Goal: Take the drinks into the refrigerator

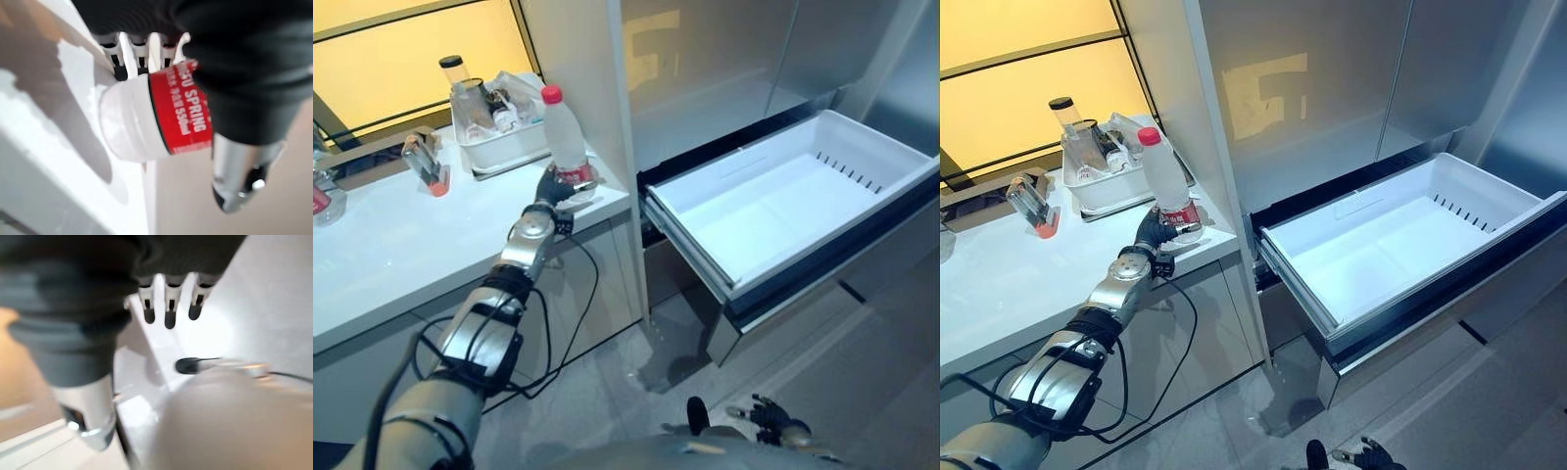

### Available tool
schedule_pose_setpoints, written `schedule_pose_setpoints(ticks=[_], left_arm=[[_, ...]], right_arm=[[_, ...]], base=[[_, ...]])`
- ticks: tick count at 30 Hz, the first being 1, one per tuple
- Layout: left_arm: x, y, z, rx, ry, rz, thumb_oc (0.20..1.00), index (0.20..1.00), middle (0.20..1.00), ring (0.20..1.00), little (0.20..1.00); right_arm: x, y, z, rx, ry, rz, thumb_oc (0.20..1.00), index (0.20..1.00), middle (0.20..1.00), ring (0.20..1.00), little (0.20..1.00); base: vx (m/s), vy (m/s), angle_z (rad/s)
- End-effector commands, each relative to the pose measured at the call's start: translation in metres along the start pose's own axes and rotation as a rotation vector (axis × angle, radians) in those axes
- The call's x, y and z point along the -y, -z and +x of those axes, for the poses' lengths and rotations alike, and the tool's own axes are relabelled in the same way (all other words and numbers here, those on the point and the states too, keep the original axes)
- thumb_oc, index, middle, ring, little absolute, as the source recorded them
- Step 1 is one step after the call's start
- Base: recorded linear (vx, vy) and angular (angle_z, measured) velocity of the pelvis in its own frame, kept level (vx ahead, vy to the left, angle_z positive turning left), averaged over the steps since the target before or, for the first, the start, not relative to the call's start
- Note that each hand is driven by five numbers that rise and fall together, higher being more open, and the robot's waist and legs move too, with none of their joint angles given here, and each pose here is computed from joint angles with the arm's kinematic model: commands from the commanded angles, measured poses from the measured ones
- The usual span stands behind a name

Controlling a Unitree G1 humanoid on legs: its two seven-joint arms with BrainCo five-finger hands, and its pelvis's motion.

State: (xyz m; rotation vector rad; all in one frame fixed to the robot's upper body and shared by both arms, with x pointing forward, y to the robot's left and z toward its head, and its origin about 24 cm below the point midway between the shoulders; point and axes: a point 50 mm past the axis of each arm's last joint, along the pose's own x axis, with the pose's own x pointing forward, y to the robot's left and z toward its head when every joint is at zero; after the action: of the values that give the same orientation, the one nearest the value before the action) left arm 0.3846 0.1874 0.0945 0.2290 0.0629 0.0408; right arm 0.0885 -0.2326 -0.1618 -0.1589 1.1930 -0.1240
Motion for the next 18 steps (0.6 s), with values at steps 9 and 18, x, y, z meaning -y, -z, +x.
schedule_pose_setpoints(ticks=[9, 18], left_arm=[[0.034, -0.032, 0.007, 0.116, 0.033, -0.155, 0.200, 0.200, 0.200, 0.200, 0.200], [0.088, -0.063, -0.001, 0.213, 0.178, -0.278, 0.200, 0.200, 0.200, 0.200, 0.200]], right_arm=[[0.000, 0.002, -0.001, 0.012, 0.019, 0.007, 1.000, 1.000, 1.000, 1.000, 1.000], [0.004, 0.003, -0.001, 0.016, 0.049, 0.043, 1.000, 1.000, 1.000, 1.000, 1.000]], base=[[0.00, -0.003, -0.02], [0.00, 0.000, -0.03]])
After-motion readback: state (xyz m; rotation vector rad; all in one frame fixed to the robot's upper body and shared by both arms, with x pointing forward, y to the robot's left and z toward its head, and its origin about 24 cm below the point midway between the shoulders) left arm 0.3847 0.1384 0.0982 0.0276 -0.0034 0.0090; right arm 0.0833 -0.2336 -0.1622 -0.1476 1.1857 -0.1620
